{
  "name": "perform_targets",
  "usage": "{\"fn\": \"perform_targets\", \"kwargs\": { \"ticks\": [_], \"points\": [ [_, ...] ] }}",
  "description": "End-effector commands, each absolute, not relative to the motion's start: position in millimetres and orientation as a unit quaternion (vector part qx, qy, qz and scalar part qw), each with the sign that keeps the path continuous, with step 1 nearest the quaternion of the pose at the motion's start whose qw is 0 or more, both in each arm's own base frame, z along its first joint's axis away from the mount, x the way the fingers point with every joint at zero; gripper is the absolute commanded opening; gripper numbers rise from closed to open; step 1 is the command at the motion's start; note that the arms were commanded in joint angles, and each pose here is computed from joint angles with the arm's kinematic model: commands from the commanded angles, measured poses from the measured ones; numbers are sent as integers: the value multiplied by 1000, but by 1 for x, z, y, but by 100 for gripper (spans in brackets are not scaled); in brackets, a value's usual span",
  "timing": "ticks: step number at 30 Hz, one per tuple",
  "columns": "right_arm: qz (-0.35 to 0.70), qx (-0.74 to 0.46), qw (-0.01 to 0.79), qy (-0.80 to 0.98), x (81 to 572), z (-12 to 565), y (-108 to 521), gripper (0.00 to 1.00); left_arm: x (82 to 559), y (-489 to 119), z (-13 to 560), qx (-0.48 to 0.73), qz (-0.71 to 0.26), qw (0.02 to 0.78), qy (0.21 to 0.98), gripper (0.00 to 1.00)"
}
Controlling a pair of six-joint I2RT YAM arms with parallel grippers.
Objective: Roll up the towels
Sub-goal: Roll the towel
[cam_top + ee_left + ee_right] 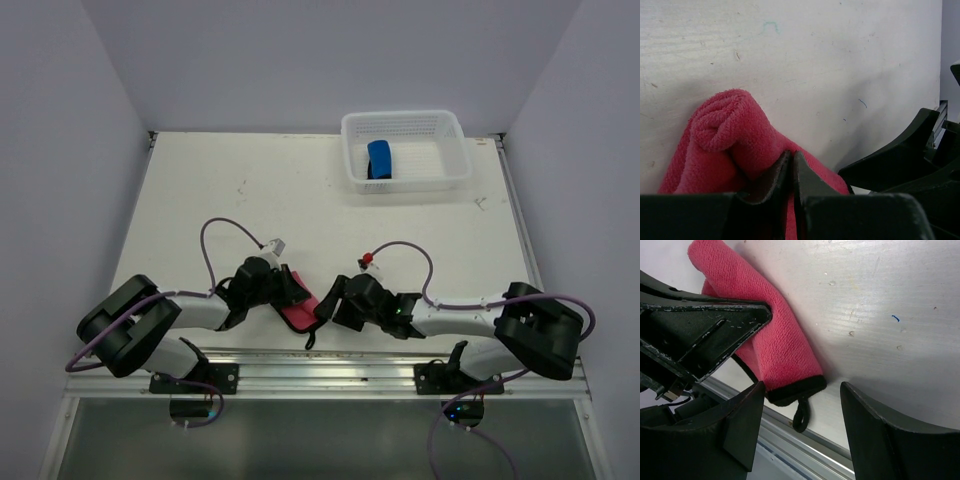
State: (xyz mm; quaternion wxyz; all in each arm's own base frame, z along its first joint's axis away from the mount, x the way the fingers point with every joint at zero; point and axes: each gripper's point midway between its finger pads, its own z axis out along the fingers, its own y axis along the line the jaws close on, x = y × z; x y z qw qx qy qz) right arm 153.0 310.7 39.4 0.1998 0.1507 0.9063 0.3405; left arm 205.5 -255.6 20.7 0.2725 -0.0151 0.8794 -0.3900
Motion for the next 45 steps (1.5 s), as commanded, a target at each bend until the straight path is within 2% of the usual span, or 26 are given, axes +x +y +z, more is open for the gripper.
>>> {"fn": "perform_targets", "kwargs": {
  "ticks": [1,15,24,30,33,38,40,45],
  "points": [
    [359,177,204,893,160,42,315,66,172,-230,-24,-15,-326,212,921,11],
    [367,197,225,881,169,42,311,65,167,-231,-26,-10,-333,207,920,10],
    [372,177,176,894,155,14,324,47,167,-231,-25,-5,-330,210,920,9],
    [361,161,175,902,148,10,321,34,168,-230,-27,-7,-326,211,921,9],
    [340,138,190,910,146,11,316,28,168,-230,-28,-7,-324,211,922,9],
    [301,96,228,921,146,11,305,7,173,-235,-24,-5,-330,214,919,9],
    [285,73,243,924,144,14,306,2,179,-241,-18,-2,-333,219,917,9],
    [240,4,324,915,148,33,307,0,205,-256,8,11,-334,242,911,14]
  ]
}}
